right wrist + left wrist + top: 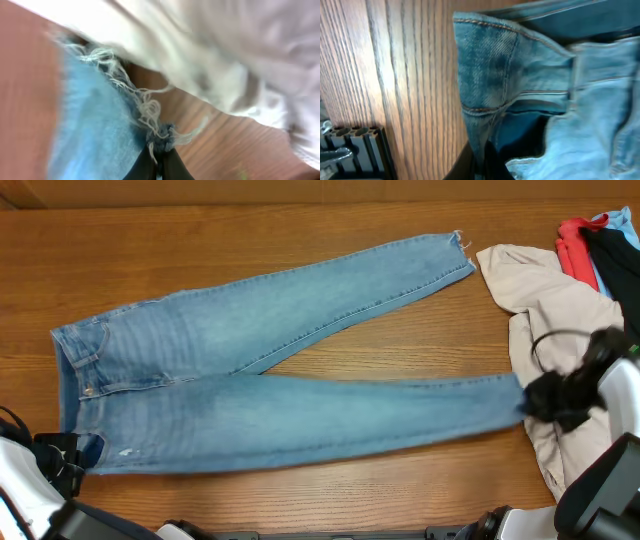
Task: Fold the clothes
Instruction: 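Fold the lower leg cuff up-right over the upper leg with the right gripper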
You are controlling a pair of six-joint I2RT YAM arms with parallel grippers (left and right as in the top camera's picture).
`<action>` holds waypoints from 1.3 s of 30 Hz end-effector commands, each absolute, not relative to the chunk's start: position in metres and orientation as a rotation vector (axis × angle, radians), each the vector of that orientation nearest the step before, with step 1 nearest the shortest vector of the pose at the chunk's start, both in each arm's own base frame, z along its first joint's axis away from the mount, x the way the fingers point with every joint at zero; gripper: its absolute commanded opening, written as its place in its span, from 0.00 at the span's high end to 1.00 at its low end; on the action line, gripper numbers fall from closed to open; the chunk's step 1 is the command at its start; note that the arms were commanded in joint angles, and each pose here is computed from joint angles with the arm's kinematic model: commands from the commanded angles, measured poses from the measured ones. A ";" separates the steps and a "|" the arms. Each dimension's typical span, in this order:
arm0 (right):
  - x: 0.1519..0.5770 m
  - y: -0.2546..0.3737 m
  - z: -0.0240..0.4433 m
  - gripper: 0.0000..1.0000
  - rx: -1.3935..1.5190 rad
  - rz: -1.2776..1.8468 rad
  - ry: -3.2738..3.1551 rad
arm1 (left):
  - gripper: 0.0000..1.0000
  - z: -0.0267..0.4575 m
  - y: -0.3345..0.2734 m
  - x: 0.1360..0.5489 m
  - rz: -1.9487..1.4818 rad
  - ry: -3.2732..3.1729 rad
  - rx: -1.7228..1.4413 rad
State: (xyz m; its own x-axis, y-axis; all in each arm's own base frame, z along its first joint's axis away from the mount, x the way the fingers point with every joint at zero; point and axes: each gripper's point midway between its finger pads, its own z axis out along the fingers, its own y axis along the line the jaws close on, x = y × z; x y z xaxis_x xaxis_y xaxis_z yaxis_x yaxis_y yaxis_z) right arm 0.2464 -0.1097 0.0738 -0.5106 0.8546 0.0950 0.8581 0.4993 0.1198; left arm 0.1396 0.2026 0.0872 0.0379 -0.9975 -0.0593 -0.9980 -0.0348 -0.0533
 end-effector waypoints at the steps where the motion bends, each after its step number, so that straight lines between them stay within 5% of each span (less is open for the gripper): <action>1: 0.290 -0.138 0.136 0.96 -1.569 -0.205 -2.907 | 0.96 0.115 0.210 0.148 0.025 2.078 -2.080; 10: 0.334 -0.140 0.243 0.96 -1.561 -0.225 -3.180 | 0.96 0.161 0.219 0.178 -0.085 1.950 -1.908; 23: 0.332 -0.152 0.247 0.96 -1.588 -0.066 -3.199 | 0.96 0.227 0.219 0.163 0.017 1.929 -1.911; 39: 0.357 -0.126 0.236 0.96 -1.373 -0.062 -3.289 | 0.96 0.220 0.216 0.146 0.112 1.953 -1.983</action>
